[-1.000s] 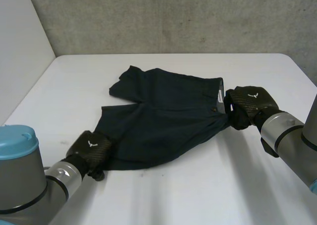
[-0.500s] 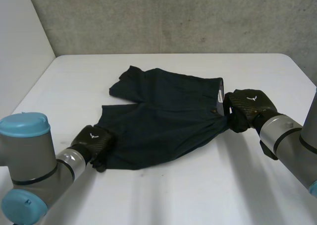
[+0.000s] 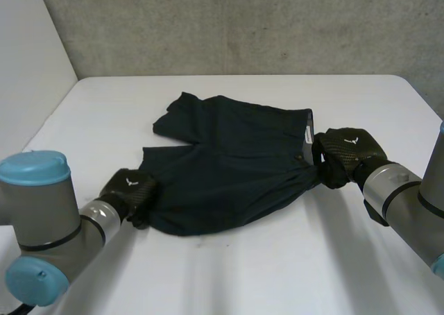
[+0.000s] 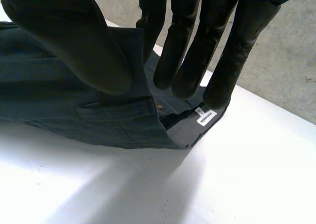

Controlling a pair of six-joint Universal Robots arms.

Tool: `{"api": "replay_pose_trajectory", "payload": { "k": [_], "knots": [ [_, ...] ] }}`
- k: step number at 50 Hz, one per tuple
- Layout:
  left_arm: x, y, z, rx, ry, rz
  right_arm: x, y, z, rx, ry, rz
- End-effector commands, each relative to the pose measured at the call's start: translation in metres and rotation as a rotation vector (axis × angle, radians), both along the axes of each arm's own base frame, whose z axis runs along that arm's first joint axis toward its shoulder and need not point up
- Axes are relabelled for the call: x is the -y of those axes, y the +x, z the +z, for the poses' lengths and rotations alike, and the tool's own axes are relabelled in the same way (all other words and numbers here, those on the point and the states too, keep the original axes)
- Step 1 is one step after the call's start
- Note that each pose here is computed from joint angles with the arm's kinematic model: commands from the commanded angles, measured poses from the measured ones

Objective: Fold the shorts.

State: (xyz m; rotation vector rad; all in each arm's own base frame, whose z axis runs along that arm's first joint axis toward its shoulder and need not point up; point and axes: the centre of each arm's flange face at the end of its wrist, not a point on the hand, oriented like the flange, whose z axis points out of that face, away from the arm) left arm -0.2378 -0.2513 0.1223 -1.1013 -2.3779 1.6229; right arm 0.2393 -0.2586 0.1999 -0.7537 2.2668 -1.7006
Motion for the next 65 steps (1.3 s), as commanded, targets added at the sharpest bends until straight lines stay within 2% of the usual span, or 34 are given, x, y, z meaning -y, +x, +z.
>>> {"api": "replay_pose_trajectory", "payload": {
  "k": [1,12,26,30,35,40,48,54,57,65],
  "knots": [
    [-0.001,-0.002,0.012,-0.016,-0.032,-0.003,0.000,0.000,0.000,-0.001,0.000,0.000],
    [-0.007,-0.002,0.006,-0.002,-0.009,-0.012,-0.001,0.000,-0.002,-0.004,0.007,0.002],
    [-0.012,0.005,0.008,0.011,-0.013,0.023,0.000,0.000,0.000,-0.020,-0.002,0.010],
    [-0.020,0.006,0.040,-0.015,-0.104,0.016,-0.001,0.001,0.005,-0.073,-0.041,0.032],
    [-0.052,0.018,0.134,-0.110,-0.337,0.020,-0.022,-0.011,0.047,-0.277,-0.176,0.085],
    [-0.076,0.028,0.164,-0.113,-0.347,0.020,-0.041,-0.017,0.068,-0.362,-0.187,0.119],
    [-0.084,0.025,0.115,-0.057,-0.111,-0.032,-0.066,-0.021,0.043,-0.441,-0.016,0.196],
    [-0.056,0.017,0.062,0.011,0.081,-0.021,-0.049,-0.015,-0.007,-0.514,0.139,0.257],
    [-0.046,0.015,0.050,0.025,0.120,-0.018,-0.037,-0.013,-0.010,-0.494,0.126,0.233],
    [-0.035,0.005,0.039,0.028,0.147,-0.032,-0.021,-0.008,-0.013,-0.290,0.228,0.120]
  ]
}}
